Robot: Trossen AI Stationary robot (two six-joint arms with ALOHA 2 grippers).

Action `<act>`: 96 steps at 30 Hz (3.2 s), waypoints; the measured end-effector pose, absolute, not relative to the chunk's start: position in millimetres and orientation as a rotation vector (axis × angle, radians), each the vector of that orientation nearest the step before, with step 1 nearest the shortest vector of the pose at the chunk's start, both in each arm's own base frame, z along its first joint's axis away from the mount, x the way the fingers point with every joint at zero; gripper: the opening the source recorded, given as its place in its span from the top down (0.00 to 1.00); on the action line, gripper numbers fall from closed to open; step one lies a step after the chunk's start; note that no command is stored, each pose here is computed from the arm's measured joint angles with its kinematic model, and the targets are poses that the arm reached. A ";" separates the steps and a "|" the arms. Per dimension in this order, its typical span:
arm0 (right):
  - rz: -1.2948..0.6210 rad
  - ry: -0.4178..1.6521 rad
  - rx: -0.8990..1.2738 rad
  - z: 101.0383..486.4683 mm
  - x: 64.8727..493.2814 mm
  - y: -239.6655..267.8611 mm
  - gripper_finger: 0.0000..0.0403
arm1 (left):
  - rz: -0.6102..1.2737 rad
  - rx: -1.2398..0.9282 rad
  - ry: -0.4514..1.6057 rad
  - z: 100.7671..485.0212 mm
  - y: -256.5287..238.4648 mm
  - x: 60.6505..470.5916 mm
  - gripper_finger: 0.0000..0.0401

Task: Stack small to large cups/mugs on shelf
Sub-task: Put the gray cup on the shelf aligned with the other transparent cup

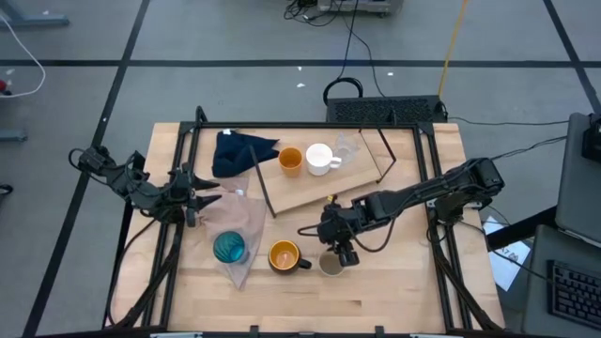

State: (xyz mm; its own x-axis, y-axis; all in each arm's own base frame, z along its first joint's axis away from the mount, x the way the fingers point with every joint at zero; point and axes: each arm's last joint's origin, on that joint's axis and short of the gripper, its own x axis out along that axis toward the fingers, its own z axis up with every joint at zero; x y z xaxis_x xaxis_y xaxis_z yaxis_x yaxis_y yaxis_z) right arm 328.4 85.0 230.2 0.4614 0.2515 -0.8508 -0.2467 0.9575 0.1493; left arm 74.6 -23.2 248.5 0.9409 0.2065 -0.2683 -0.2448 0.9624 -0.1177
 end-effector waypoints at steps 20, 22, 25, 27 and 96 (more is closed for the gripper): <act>0.292 1.064 0.040 219.8 324.8 87.3 0.60 | 0.232 -0.145 0.263 247.9 -23.1 74.4 0.57; 0.290 1.073 0.042 215.9 326.5 87.7 0.60 | 0.232 -0.145 0.263 247.9 -23.1 74.4 0.57; 0.303 1.097 0.051 210.7 327.3 88.6 0.60 | 0.232 -0.145 0.263 247.9 -23.0 74.3 0.57; 0.312 1.097 0.055 209.7 327.9 89.0 0.60 | 0.233 -0.143 0.264 247.8 -23.0 74.3 0.57; -0.288 1.131 0.095 328.0 249.6 -110.9 1.00 | 0.235 -0.143 0.262 248.0 -23.0 74.3 0.57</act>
State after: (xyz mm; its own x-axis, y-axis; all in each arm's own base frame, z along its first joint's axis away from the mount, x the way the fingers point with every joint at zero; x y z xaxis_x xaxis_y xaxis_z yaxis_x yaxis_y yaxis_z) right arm 249.6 -110.9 328.0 0.3929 -0.1787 -0.9020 0.2744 0.9590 -0.0705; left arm 74.3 -23.0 248.0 0.9388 0.2105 -0.2725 -0.2475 0.9627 -0.1090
